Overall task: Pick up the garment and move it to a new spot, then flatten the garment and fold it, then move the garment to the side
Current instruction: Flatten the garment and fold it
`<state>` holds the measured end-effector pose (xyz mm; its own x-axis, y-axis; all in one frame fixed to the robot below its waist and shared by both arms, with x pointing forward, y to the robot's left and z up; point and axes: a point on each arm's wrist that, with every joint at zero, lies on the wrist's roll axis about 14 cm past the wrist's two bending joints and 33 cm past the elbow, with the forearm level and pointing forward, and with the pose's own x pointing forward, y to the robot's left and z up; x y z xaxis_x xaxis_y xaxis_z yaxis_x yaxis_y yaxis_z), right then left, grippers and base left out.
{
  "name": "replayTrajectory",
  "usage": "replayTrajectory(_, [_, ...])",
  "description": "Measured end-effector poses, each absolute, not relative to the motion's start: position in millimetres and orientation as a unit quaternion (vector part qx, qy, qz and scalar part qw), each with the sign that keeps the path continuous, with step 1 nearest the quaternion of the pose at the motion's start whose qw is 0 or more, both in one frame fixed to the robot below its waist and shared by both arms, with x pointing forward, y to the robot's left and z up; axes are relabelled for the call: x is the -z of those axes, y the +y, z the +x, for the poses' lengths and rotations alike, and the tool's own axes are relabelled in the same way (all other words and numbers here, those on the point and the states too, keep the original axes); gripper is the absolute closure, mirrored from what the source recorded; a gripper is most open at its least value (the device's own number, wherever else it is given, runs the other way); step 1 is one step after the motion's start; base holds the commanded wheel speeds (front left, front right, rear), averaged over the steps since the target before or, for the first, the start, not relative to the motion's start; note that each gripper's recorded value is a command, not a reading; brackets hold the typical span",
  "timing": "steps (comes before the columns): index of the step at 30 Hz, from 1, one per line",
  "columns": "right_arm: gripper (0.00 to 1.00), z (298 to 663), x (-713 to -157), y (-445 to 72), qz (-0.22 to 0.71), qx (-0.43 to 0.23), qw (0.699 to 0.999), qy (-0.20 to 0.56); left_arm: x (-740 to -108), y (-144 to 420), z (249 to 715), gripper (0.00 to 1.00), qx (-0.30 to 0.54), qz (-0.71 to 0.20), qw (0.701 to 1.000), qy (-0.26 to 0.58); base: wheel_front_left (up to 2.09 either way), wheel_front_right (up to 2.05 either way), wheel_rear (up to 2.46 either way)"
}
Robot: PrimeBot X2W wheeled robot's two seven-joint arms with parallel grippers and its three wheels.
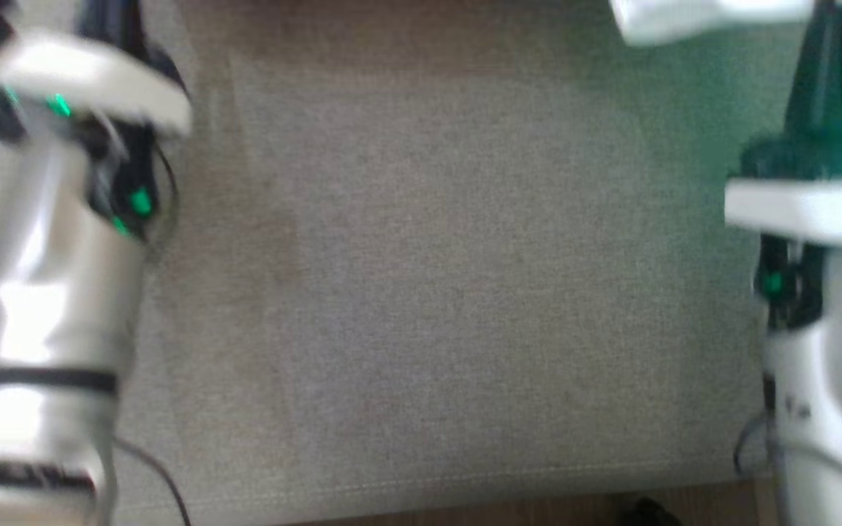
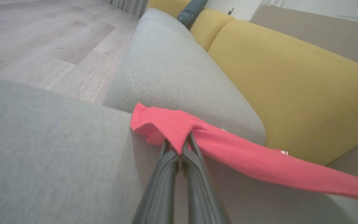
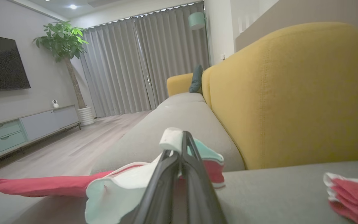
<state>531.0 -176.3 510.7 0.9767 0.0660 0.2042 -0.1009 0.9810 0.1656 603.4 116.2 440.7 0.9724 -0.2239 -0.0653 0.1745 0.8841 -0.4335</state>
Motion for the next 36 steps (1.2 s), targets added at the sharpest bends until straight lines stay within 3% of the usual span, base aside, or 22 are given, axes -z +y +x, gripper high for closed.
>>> replayTrajectory(22, [1.0, 323.5, -476.3, -207.6, 0.142, 0.041, 0.989, 0.008, -423.3, 110.7, 370.3, 1.0, 0.09, -0.263, 0.953, 0.12, 0.0, 0.0, 0.0])
replayTrajectory(26, [1.0, 310.1, -475.1, -208.9, 0.146, 0.046, 0.988, 0.012, -423.9, 110.1, 348.8, 1.0, 0.078, -0.271, 0.951, 0.128, 0.0, 0.0, 0.0])
replayTrajectory(36, [1.0, 315.5, -460.0, -203.8, 0.155, 0.041, 0.987, 0.032, -413.1, 110.0, 337.4, 1.0, 0.06, -0.297, 0.939, 0.162, 0.0, 0.0, 0.0])
